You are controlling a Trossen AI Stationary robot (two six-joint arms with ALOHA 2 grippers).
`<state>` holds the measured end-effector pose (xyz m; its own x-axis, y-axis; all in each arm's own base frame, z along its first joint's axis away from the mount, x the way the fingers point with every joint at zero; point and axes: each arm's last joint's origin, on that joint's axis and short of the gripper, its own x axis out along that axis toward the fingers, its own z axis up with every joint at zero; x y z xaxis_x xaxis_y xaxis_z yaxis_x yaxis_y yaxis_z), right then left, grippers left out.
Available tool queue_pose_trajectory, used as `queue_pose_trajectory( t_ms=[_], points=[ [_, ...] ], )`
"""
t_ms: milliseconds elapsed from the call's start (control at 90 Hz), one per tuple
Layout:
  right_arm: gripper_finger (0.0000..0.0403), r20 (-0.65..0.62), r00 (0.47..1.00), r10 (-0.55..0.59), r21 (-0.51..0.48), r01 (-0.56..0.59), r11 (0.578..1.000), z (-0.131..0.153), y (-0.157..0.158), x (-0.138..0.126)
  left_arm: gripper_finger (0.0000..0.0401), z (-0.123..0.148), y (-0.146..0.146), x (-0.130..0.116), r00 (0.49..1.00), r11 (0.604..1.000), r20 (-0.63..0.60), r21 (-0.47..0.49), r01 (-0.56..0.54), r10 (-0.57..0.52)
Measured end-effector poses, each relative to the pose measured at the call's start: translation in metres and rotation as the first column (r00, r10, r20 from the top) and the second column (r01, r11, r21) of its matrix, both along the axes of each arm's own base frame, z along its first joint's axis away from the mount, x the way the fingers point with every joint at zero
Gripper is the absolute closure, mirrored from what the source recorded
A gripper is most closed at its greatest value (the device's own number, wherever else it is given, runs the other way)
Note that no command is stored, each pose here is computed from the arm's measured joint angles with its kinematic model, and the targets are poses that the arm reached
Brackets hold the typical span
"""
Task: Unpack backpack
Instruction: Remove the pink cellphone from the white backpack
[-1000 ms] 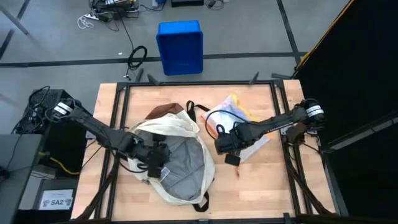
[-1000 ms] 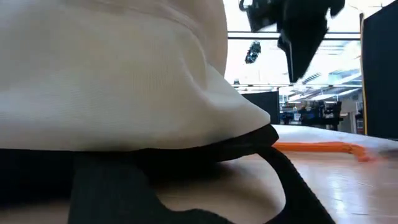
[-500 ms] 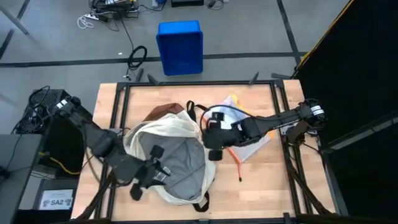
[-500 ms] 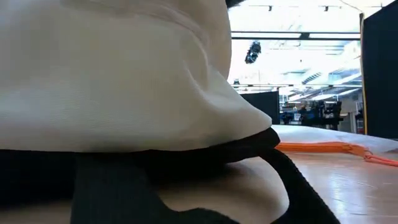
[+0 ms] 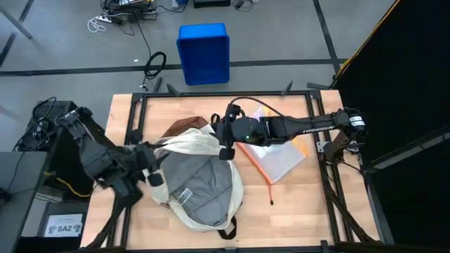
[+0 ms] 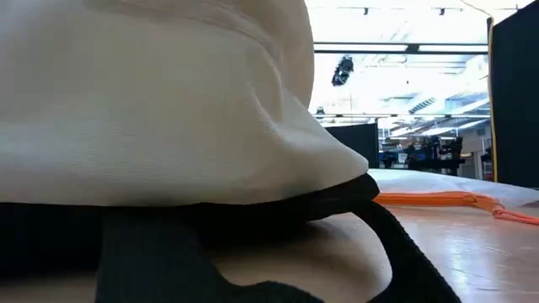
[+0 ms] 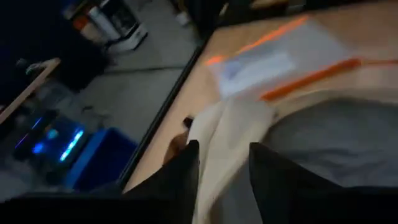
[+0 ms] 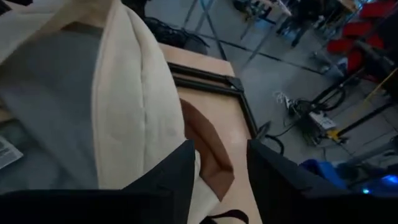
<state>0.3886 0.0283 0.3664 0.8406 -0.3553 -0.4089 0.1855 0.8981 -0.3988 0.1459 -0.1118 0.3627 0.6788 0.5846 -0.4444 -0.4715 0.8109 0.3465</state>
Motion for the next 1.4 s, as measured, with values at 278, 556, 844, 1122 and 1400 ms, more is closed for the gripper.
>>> queue_pose_trajectory(
  t_ms=[278,556,844,1122,1400],
  points=[
    [0.0301,-0.023,0.999,0.025,0.005,-0.025,1.000,-0.002,0.006,-0.001,0.0378,-0.044,0.029,0.019,0.965,0.977,-0.157,-0.003,-0.212,0.209],
    [0.0300,-0.024,0.997,0.072,-0.010,-0.072,0.997,-0.002,0.021,-0.002,0.0388,-0.086,-0.005,0.056,0.926,0.905,-0.223,-0.369,0.211,-0.306],
    [0.0300,-0.024,0.994,0.105,-0.003,-0.105,0.994,-0.002,0.024,-0.002,0.0388,-0.073,-0.058,0.067,0.525,0.421,0.157,-0.430,0.798,-0.836],
    [0.0302,-0.024,0.954,0.298,0.210,-0.287,0.935,-0.015,0.033,-0.002,0.0388,-0.040,-0.067,0.058,0.582,0.523,0.132,-0.315,0.792,-0.803],
    [0.0312,-0.154,0.922,0.355,0.344,-0.287,0.894,-0.069,0.055,-0.013,0.0388,-0.045,-0.054,0.048,0.801,0.789,-0.027,-0.194,0.583,-0.598]
  ],
)
